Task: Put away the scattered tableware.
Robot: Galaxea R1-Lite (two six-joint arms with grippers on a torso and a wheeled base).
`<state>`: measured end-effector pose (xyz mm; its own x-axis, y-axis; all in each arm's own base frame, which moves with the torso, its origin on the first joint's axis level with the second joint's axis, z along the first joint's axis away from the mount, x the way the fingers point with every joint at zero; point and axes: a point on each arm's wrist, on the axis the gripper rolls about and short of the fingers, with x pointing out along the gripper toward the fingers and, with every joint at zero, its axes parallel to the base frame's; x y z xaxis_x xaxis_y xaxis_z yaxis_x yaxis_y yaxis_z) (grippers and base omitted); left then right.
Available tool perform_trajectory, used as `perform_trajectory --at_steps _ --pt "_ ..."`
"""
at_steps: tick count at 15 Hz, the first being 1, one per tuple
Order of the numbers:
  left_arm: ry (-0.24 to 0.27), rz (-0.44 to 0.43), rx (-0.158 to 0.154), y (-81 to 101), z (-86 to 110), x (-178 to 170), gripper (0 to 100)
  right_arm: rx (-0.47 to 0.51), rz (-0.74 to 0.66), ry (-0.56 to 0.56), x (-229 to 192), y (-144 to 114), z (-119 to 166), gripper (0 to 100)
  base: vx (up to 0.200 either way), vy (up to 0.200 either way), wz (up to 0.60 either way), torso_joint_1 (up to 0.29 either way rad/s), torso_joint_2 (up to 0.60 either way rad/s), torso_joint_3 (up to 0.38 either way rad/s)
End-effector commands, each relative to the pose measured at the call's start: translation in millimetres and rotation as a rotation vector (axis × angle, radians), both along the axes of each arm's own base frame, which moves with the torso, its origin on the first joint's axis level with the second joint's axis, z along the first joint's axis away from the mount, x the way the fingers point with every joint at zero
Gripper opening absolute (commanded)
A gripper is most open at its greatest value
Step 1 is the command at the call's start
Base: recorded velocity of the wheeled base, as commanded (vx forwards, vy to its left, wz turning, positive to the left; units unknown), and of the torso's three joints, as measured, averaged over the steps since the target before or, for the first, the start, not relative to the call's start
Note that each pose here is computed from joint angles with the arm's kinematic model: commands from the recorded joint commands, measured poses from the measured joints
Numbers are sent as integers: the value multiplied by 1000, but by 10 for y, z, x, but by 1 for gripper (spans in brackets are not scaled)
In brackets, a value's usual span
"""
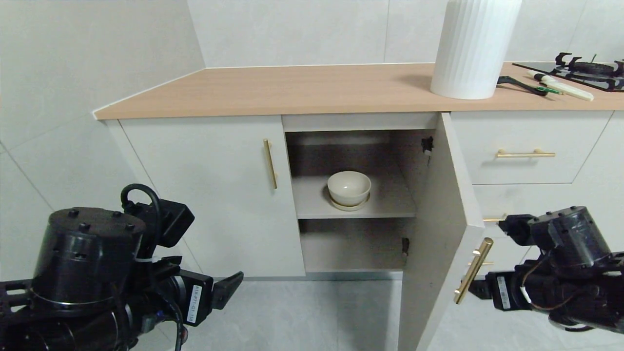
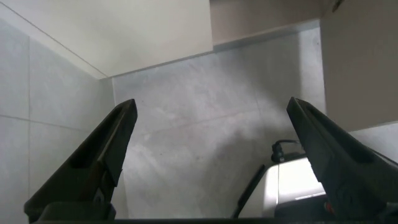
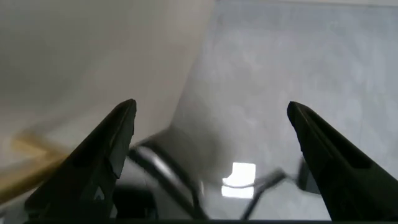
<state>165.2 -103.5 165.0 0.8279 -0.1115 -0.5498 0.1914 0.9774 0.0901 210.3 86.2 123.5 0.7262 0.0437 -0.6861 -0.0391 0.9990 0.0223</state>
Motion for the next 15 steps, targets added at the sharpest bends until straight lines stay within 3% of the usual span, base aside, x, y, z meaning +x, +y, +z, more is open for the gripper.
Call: perform_trajectory --at_steps 1,8,12,15 --pt "1 1 1 1 -1 0 100 -10 -7 26 60 22 -92 100 0 0 0 0 0 0" --pt "-2 1 -1 1 6 0 100 110 -53 -90 447 198 -326 100 0 0 0 0 0 0" --pt "-11 -1 -11 9 30 -13 100 227 57 -150 599 297 -225 100 0 0 0 0 0 0" --pt "-8 -4 -9 8 23 -13 100 251 69 -185 888 376 -192 100 0 0 0 0 0 0"
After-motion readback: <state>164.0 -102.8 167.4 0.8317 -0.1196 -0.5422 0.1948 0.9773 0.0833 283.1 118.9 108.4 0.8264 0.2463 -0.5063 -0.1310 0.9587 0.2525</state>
